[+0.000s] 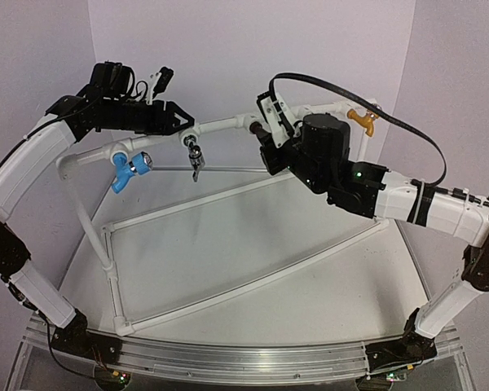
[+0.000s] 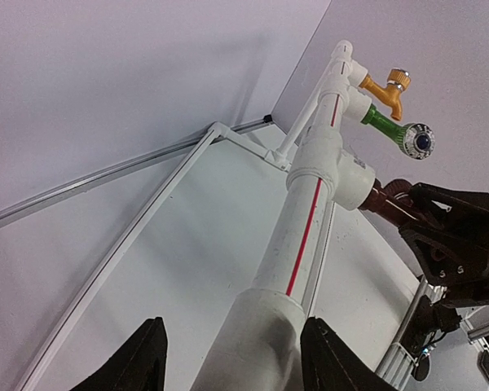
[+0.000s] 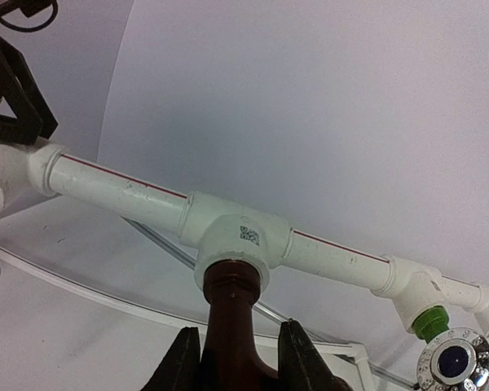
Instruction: Install the water faucets
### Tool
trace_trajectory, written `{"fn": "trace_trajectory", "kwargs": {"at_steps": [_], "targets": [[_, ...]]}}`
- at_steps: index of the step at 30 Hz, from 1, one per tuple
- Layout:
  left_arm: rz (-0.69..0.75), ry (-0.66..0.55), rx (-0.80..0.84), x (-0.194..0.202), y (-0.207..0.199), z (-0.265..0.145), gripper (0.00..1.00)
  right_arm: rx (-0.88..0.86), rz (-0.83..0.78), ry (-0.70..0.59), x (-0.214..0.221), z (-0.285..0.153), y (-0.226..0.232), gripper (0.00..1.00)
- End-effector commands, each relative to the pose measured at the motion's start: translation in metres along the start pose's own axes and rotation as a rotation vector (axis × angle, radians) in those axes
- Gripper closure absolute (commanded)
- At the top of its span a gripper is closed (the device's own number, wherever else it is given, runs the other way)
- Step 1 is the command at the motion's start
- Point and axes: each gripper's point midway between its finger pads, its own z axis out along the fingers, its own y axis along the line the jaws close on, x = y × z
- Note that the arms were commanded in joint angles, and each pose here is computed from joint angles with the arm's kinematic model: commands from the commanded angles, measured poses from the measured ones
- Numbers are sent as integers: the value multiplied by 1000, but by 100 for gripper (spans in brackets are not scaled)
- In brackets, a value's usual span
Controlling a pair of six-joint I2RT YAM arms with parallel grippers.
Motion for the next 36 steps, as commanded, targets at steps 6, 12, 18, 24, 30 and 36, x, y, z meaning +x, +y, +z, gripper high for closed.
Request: {"fn": "trace_trajectory", "kwargs": {"at_steps": [6,12,18,24,30,36], "targets": [[-141,294,-22,84,12,14,42,-117,916,-147,-57,-4,-20,89],[-140,303,-24,89,14,16,42,-272,502,-43,-34,-8,20,29],[-139,312,-39,90,18,20,42,-271,258,1,-22,-37,12,2],[-146,278,-60,76,19,20,36,-263,341,-71,-55,-85,-26,2],[-126,156,-124,28,15,-3,15,-184,548,-119,-67,-123,-67,2],[-36,-125,-185,-45,-4,-65,1,-24,625,-104,-57,-150,-110,2]]}}
